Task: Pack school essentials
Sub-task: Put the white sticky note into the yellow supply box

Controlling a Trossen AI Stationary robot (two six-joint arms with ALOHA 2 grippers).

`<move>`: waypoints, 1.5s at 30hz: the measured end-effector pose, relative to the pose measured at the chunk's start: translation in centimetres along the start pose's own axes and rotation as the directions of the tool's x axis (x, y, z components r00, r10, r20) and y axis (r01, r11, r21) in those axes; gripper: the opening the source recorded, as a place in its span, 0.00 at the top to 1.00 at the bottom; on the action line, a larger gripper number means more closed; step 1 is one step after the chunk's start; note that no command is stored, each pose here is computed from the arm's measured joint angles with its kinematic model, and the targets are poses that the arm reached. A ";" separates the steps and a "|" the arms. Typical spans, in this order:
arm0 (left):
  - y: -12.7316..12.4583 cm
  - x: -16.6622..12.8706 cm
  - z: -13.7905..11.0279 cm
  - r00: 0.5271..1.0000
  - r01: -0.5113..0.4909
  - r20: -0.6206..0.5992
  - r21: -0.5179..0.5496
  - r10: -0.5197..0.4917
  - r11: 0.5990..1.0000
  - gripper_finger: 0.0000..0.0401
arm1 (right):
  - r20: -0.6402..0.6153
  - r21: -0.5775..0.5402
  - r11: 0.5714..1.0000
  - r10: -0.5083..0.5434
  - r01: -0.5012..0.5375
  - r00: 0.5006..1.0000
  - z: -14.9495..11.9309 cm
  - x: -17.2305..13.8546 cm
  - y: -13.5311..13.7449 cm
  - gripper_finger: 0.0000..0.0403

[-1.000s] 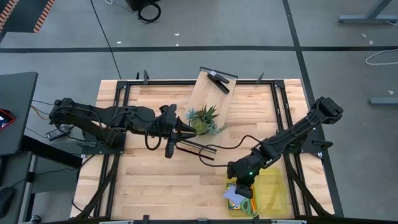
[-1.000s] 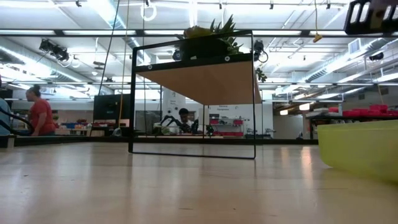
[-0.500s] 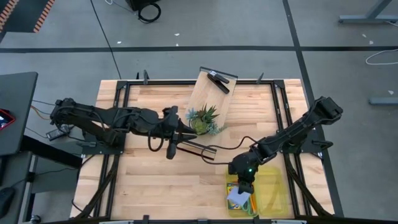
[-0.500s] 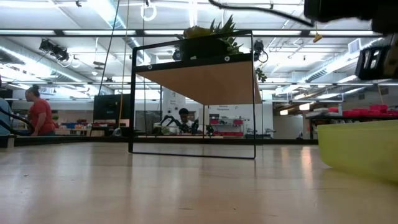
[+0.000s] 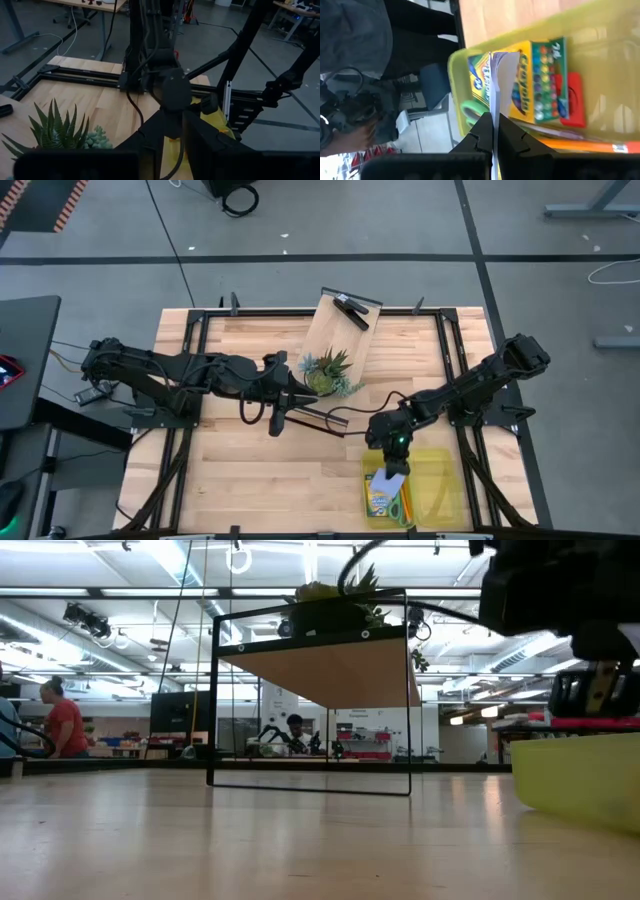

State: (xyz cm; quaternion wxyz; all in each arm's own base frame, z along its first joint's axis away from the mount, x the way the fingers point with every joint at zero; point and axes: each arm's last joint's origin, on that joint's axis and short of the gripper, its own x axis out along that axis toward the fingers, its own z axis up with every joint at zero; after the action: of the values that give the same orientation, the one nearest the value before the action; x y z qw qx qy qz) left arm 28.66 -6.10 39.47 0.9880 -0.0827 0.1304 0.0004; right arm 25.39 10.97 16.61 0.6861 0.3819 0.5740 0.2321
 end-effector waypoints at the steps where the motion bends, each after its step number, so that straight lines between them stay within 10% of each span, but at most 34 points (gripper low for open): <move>1: 0.0 0.0 0.0 1.000 -0.001 -0.001 0.000 0.001 1.000 0.81 | -0.003 0.006 1.000 0.000 0.000 1.000 0.0 -0.1 -0.3 0.96; 45: 0.1 0.0 0.0 1.000 -0.011 0.003 0.027 0.011 1.000 0.84 | 0.110 0.023 1.000 0.005 -0.007 0.994 -0.7 0.8 -1.3 0.96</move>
State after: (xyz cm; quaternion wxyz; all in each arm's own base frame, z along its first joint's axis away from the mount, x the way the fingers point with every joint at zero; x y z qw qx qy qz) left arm 28.67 -5.97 39.46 0.9892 -0.0684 0.1293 0.0043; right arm 24.76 10.94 15.05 0.7114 0.4039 0.5369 0.2061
